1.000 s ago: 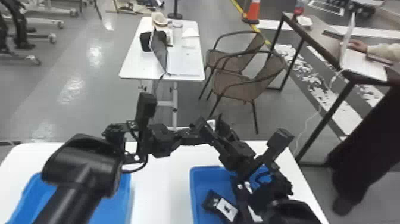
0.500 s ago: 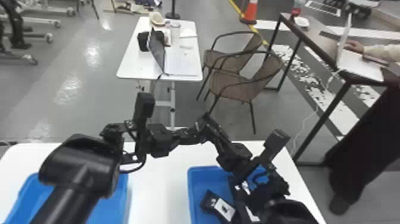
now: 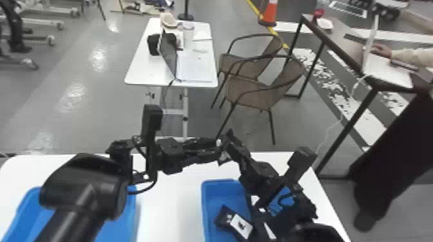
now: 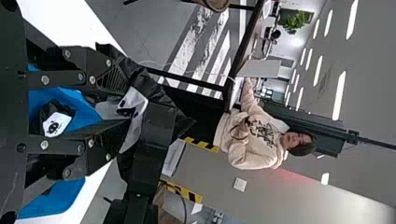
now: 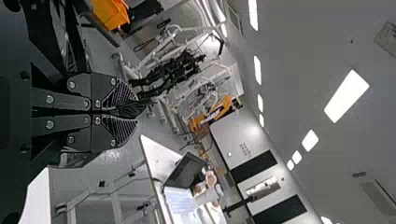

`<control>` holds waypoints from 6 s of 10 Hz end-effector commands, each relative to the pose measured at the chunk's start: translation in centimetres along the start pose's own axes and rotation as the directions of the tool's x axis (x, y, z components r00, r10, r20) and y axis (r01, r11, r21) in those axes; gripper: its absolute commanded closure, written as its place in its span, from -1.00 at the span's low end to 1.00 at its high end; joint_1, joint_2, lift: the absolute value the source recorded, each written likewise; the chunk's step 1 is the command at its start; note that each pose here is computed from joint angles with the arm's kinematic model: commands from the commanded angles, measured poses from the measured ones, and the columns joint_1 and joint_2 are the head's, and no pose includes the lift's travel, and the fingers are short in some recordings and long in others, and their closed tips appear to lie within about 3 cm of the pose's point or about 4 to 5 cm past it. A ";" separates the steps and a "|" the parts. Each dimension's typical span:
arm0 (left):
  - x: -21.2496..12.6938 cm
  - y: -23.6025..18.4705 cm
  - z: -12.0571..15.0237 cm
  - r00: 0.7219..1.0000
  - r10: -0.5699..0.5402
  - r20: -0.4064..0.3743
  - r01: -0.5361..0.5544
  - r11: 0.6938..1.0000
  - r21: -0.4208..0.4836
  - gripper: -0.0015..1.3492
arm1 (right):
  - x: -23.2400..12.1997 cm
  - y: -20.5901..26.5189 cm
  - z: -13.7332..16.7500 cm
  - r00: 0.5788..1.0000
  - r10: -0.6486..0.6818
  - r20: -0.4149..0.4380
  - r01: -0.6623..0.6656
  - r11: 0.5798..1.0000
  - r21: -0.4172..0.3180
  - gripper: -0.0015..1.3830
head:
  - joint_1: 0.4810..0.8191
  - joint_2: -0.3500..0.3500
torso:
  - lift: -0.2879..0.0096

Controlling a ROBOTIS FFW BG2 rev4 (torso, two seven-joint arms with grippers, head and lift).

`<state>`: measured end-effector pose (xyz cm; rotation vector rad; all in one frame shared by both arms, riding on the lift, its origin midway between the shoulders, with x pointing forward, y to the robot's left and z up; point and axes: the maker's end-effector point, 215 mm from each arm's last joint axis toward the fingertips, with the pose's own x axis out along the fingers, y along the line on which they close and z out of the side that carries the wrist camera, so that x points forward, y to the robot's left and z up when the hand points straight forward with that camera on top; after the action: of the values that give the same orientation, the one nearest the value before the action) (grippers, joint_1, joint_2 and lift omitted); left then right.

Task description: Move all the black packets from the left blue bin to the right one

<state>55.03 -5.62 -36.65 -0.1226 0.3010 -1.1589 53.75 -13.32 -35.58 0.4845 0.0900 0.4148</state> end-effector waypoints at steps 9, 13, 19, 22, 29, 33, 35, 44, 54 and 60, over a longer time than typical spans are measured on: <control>-22.6 7.6 -5.3 0.866 0.493 0.079 -0.480 0.866 -0.140 -1.00 | -7.6 -10.0 -6.7 0.963 -0.241 -0.123 0.253 0.964 0.086 0.86 | 0.27 -0.27 | 0.94; -25.4 8.7 -4.4 0.835 0.541 0.101 -0.526 0.838 -0.143 -1.00 | -7.5 -9.2 -11.6 0.972 -0.175 -0.159 0.222 0.909 0.352 0.86 | 0.27 0.00 | 0.94; -25.3 8.7 -3.4 0.832 0.540 0.124 -0.525 0.840 -0.134 -0.93 | -10.2 -15.6 -8.9 0.905 -0.405 -0.133 0.415 0.908 0.061 -0.74 | 0.27 -0.05 | 0.94; -26.6 8.8 -2.3 0.810 0.564 0.163 -0.556 0.826 -0.095 -0.94 | -10.8 -11.5 0.5 0.930 -0.355 0.099 0.369 0.901 -0.228 -0.69 | 0.27 -0.18 | 0.94; -34.3 1.7 -10.7 0.642 0.740 0.201 -0.764 0.638 0.092 -0.80 | -18.5 -7.2 -2.5 0.941 -0.317 0.113 0.334 0.834 -0.439 -0.65 | 0.27 -0.04 | 0.94; -37.1 -0.5 -13.0 0.572 0.801 0.177 -0.819 0.568 0.078 -0.80 | -22.8 -6.6 -4.2 0.922 -0.371 0.107 0.372 0.778 -0.506 -0.66 | 0.27 0.13 | 0.94; -36.3 -0.5 -13.0 0.582 0.795 0.174 -0.812 0.579 0.071 -0.80 | -22.8 -6.4 -4.3 0.924 -0.369 0.104 0.368 0.779 -0.507 -0.65 | 0.27 0.13 | 0.94; -35.2 -0.1 -13.1 0.592 0.789 0.165 -0.804 0.593 0.047 -0.80 | -23.0 -6.8 -4.7 0.919 -0.384 0.090 0.377 0.787 -0.488 -0.65 | 0.27 0.05 | 0.94; -35.1 -0.2 -13.5 0.592 0.791 0.155 -0.803 0.595 0.033 -0.80 | -23.1 -6.7 -4.7 0.918 -0.388 0.084 0.379 0.791 -0.481 -0.65 | 0.27 0.06 | 0.94; -35.1 -0.2 -13.6 0.593 0.790 0.152 -0.802 0.596 0.030 -0.80 | -23.2 -6.9 -4.8 0.916 -0.393 0.082 0.382 0.792 -0.476 -0.65 | 0.27 0.05 | 0.94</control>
<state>38.01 27.32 -43.59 0.0389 0.1521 -0.2440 34.27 -26.27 -43.36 -0.0447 0.1002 0.0247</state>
